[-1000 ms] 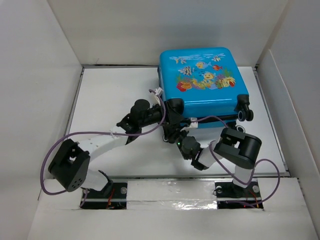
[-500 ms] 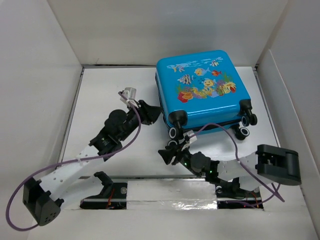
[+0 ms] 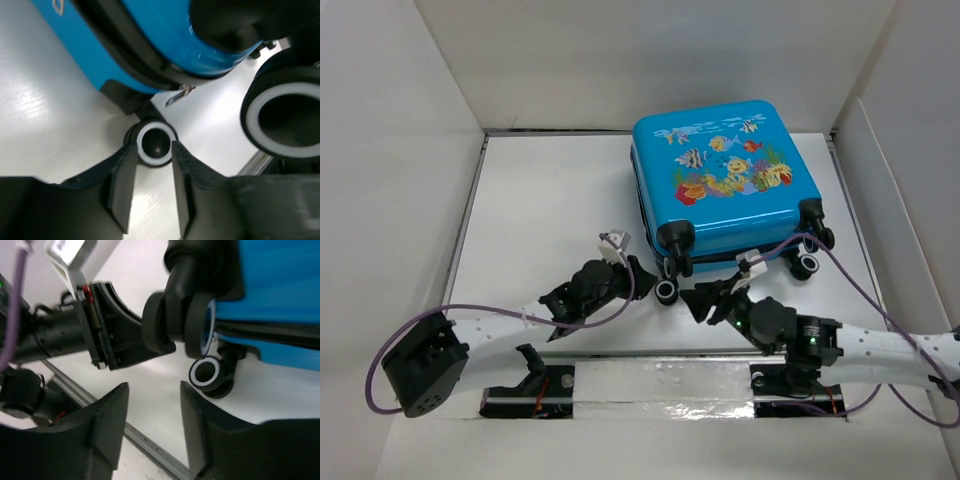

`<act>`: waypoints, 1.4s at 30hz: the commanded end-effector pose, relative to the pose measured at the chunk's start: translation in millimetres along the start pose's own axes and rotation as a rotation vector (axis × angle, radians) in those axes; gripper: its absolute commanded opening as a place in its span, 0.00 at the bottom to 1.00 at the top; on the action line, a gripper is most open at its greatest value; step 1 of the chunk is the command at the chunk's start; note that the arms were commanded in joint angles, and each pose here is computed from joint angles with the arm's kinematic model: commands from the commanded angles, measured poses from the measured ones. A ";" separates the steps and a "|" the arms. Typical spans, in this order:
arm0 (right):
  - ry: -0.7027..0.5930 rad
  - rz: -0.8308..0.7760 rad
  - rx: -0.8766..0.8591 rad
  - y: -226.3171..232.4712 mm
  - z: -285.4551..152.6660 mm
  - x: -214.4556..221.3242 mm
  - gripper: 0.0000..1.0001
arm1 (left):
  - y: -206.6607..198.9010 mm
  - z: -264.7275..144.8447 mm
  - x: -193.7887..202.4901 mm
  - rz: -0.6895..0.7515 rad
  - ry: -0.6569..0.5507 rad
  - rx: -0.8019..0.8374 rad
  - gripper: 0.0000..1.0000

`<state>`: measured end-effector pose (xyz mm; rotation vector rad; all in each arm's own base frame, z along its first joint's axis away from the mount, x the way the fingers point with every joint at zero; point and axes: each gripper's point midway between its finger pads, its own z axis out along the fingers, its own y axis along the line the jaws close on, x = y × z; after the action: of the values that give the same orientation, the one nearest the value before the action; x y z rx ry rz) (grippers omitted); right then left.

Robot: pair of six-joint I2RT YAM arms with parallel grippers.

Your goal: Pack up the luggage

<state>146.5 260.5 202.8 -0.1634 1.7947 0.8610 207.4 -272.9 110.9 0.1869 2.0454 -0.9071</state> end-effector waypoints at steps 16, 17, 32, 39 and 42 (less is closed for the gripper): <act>-0.033 -0.177 0.247 -19.3 29.1 -77.0 0.90 | -56.6 51.5 -41.8 0.035 -0.199 0.126 0.42; -0.036 -0.174 0.267 -25.0 34.9 -80.5 0.90 | -57.6 52.4 -44.1 0.032 -0.210 0.128 0.42; 0.129 -0.223 0.279 -23.0 67.7 -43.8 0.89 | -46.2 59.7 -46.6 -0.018 -0.277 0.095 0.17; 0.157 -0.242 0.413 -47.8 73.0 -41.1 0.89 | -37.5 52.1 -56.5 -0.016 -0.327 0.051 0.00; 0.156 -0.251 0.463 -61.4 75.6 -42.2 0.86 | -30.5 46.7 -53.4 -0.015 -0.330 0.036 0.00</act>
<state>238.9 262.0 184.2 -0.2274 2.0434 0.3043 236.0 -331.1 107.0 0.1664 1.8979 -0.9280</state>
